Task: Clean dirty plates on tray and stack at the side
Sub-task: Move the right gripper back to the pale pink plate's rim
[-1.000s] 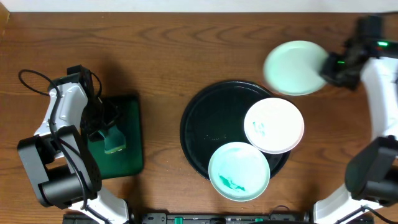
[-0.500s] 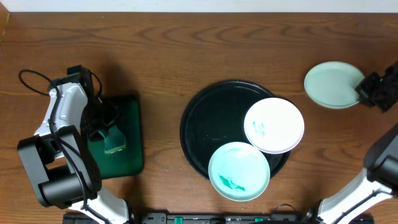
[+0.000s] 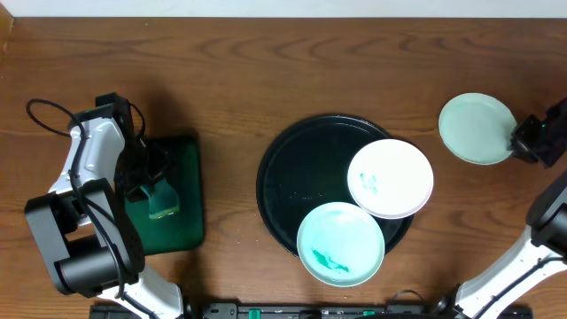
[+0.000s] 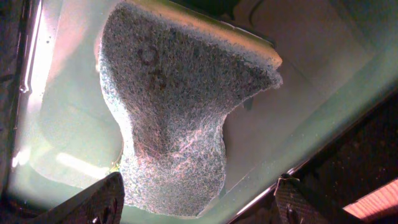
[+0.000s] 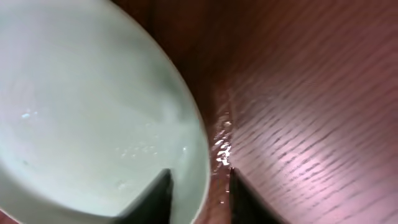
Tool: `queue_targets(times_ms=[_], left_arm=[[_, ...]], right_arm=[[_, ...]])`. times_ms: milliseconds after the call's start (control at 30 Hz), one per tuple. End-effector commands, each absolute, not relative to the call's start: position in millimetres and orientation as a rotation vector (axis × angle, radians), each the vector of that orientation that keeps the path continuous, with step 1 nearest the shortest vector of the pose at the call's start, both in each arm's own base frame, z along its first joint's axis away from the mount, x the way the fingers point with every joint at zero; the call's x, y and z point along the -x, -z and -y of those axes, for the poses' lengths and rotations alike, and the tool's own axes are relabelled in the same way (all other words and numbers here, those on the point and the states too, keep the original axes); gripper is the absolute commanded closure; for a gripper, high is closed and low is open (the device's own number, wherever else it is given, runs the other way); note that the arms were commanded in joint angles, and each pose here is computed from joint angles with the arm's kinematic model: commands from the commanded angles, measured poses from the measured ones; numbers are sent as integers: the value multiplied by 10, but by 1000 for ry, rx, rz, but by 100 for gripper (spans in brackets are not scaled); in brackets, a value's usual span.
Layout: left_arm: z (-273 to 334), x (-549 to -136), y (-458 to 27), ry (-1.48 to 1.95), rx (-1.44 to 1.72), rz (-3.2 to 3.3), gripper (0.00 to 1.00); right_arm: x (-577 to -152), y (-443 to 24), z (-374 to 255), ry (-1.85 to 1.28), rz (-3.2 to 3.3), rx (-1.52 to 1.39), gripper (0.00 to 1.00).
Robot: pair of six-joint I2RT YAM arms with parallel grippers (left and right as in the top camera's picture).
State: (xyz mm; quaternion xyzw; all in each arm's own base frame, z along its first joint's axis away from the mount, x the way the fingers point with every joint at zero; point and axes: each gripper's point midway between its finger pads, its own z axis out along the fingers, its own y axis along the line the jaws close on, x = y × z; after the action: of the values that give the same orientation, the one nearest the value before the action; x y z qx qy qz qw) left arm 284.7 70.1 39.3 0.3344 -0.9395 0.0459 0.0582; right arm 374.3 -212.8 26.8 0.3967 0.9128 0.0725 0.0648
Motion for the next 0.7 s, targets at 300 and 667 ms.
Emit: queue_targets(times_ms=[300,667], left_arm=[[-698,-2839,-442,-137,-1005,2864,22],[-701,-2845,-442,-138,-995,2870,21]], right_arm=[[-4069,-1090,2093,-320,-2709,-966,55],[-4334,-2134,973,-592,-2686,-348,56]])
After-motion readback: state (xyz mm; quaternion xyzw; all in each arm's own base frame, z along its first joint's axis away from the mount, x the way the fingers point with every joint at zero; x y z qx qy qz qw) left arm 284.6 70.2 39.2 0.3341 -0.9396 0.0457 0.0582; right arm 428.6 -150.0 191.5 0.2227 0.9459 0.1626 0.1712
